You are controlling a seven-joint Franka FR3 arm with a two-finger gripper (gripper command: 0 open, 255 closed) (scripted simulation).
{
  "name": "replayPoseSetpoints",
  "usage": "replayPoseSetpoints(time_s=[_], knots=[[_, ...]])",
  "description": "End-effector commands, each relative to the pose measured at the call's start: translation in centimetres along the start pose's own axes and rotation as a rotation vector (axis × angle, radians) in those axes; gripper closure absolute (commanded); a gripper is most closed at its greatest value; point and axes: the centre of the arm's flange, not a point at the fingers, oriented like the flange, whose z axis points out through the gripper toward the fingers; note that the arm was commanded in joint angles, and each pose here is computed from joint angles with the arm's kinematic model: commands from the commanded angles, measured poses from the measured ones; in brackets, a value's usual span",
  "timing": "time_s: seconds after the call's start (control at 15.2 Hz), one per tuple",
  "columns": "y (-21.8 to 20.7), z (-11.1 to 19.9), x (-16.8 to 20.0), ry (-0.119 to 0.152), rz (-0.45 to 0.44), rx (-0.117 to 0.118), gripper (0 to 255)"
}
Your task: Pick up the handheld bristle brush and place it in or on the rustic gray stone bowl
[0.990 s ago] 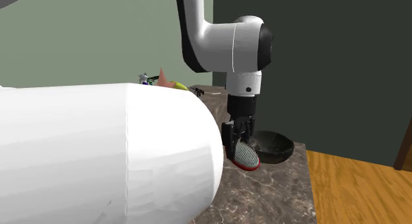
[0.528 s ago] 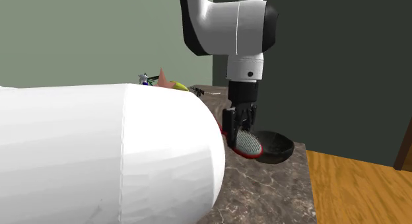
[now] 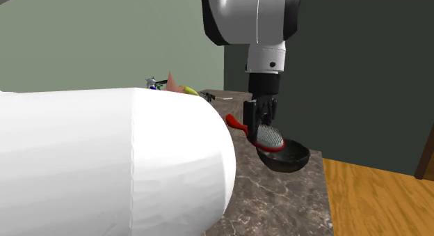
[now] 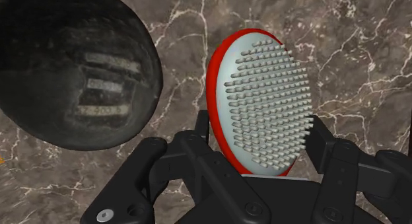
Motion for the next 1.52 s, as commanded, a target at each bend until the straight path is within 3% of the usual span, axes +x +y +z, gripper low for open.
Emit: replayPoseSetpoints(time_s=[0.0, 0.73, 1.45], knots=[[2.2, -0.2, -0.4, -0.001, -0.002, -0.001, 255], [17.3, -2.0, -3.2, -0.001, -0.002, -0.001, 255], [18.0, 3.7, -3.0, -0.001, -0.002, -0.001, 255]])
